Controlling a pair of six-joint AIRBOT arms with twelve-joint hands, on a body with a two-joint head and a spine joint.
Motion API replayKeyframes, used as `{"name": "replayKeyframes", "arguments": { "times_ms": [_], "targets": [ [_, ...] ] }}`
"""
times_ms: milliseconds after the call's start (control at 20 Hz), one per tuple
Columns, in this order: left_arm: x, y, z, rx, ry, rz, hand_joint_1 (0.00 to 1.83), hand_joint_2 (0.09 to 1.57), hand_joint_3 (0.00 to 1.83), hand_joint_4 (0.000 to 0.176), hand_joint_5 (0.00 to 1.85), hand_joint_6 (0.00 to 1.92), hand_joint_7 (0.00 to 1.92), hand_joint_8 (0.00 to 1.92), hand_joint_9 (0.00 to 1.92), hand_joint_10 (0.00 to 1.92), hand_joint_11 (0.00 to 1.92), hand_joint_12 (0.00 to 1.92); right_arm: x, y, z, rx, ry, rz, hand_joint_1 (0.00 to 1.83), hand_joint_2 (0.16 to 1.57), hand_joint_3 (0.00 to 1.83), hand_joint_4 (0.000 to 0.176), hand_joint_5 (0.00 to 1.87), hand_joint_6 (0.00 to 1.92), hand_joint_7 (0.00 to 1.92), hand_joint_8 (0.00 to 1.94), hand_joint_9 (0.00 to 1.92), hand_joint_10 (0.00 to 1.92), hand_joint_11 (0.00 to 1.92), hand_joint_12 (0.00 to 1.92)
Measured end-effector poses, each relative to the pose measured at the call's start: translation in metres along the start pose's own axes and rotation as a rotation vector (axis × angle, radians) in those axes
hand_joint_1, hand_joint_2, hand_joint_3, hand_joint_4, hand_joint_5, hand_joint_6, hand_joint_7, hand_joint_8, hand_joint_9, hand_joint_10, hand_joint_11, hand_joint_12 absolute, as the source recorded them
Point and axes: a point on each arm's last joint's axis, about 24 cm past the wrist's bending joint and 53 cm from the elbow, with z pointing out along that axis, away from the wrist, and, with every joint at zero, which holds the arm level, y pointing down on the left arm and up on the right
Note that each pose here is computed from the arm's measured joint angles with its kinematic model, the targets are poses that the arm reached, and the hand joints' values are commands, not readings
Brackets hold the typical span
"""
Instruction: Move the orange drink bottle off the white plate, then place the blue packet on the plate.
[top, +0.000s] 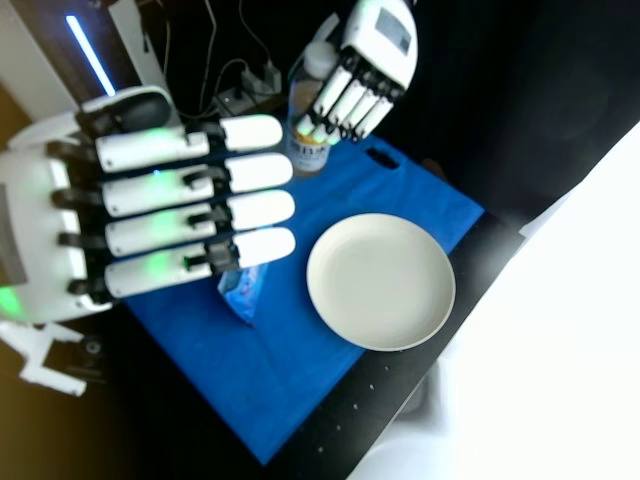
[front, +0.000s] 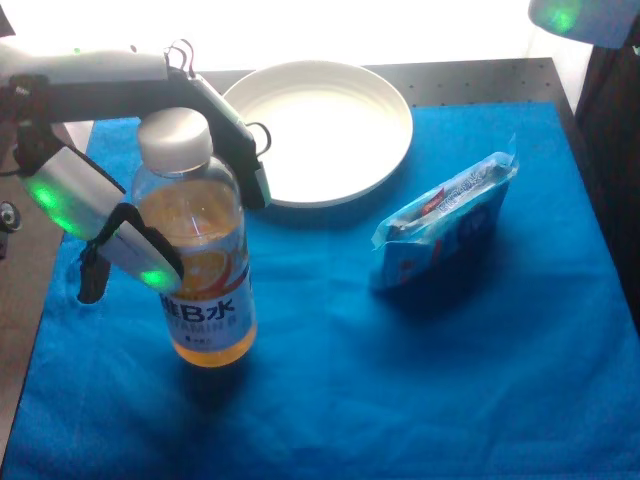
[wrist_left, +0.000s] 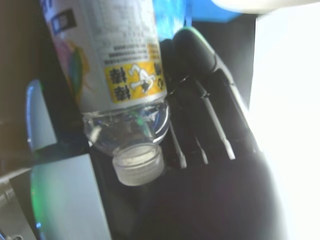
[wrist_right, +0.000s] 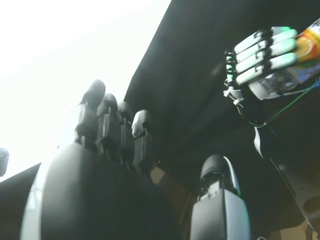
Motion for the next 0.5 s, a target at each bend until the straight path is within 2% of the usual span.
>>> {"name": "replayKeyframes", "arguments": {
  "times_ms": [50, 100, 150, 200, 250, 300, 350, 400, 500],
  "targets": [
    [0.000, 0.000, 0.000, 0.000, -0.001, 0.000, 1.27, 1.02, 0.00, 0.000, 1.19, 0.72, 1.23, 0.47, 1.18, 0.16, 0.85, 0.92, 0.000, 0.000, 0.000, 0.000, 0.001, 0.000, 0.42, 1.02, 0.00, 0.031, 0.35, 0.00, 0.21, 0.00, 0.16, 0.00, 0.00, 0.53],
    [-0.001, 0.001, 0.000, -0.003, -0.005, -0.004, 1.26, 1.03, 0.00, 0.013, 1.15, 0.78, 1.20, 0.54, 1.20, 0.10, 0.84, 0.92, 0.000, 0.000, 0.000, 0.000, -0.001, 0.000, 0.42, 1.02, 0.00, 0.031, 0.35, 0.00, 0.20, 0.00, 0.16, 0.00, 0.00, 0.52],
    [-0.001, 0.002, 0.000, -0.006, -0.006, -0.008, 1.21, 1.03, 0.00, 0.000, 1.16, 0.69, 1.07, 0.28, 1.15, 0.06, 0.78, 0.86, 0.000, 0.000, 0.000, 0.000, -0.001, 0.000, 0.38, 1.03, 0.00, 0.025, 0.35, 0.00, 0.21, 0.00, 0.17, 0.00, 0.00, 0.55],
    [0.002, 0.004, 0.000, -0.012, 0.002, -0.005, 1.27, 0.90, 0.00, 0.000, 1.01, 0.34, 1.05, 0.14, 1.10, 0.02, 0.73, 0.80, 0.000, 0.000, 0.000, 0.000, -0.001, 0.000, 0.38, 1.04, 0.00, 0.028, 0.34, 0.00, 0.21, 0.00, 0.17, 0.00, 0.00, 0.53],
    [0.005, 0.005, 0.001, -0.014, 0.009, -0.008, 1.24, 0.86, 0.00, 0.000, 0.99, 0.17, 1.05, 0.07, 1.04, 0.00, 0.60, 0.82, 0.000, 0.000, 0.000, 0.000, -0.001, 0.000, 0.43, 1.03, 0.00, 0.018, 0.36, 0.00, 0.20, 0.00, 0.15, 0.00, 0.00, 0.48],
    [0.007, 0.005, 0.002, -0.014, 0.012, -0.007, 1.19, 0.86, 0.00, 0.000, 0.99, 0.09, 1.04, 0.03, 1.00, 0.00, 0.52, 0.93, 0.000, 0.000, 0.000, 0.000, -0.001, 0.000, 0.45, 1.02, 0.00, 0.031, 0.36, 0.00, 0.21, 0.00, 0.15, 0.00, 0.00, 0.49],
    [0.007, 0.004, 0.003, -0.009, 0.015, -0.006, 1.14, 0.84, 0.00, 0.000, 0.97, 0.04, 1.02, 0.01, 0.97, 0.00, 0.43, 1.09, 0.000, 0.000, 0.000, 0.000, 0.000, 0.001, 0.42, 1.03, 0.01, 0.021, 0.34, 0.00, 0.19, 0.00, 0.15, 0.00, 0.00, 0.50],
    [0.008, 0.004, 0.004, -0.007, 0.015, -0.009, 1.11, 0.83, 0.00, 0.000, 0.95, 0.01, 1.00, 0.00, 0.96, 0.00, 0.37, 1.20, 0.000, 0.000, 0.000, 0.000, 0.000, 0.001, 0.40, 1.05, 0.01, 0.021, 0.33, 0.00, 0.19, 0.00, 0.15, 0.00, 0.00, 0.48],
    [0.009, 0.005, 0.005, -0.006, 0.016, -0.015, 1.05, 0.79, 0.00, 0.000, 0.88, 0.00, 0.94, 0.00, 0.90, 0.00, 0.31, 1.18, 0.000, 0.000, 0.000, 0.000, -0.001, 0.001, 0.44, 1.02, 0.00, 0.024, 0.34, 0.00, 0.22, 0.01, 0.18, 0.01, 0.00, 0.51]
  ]
}}
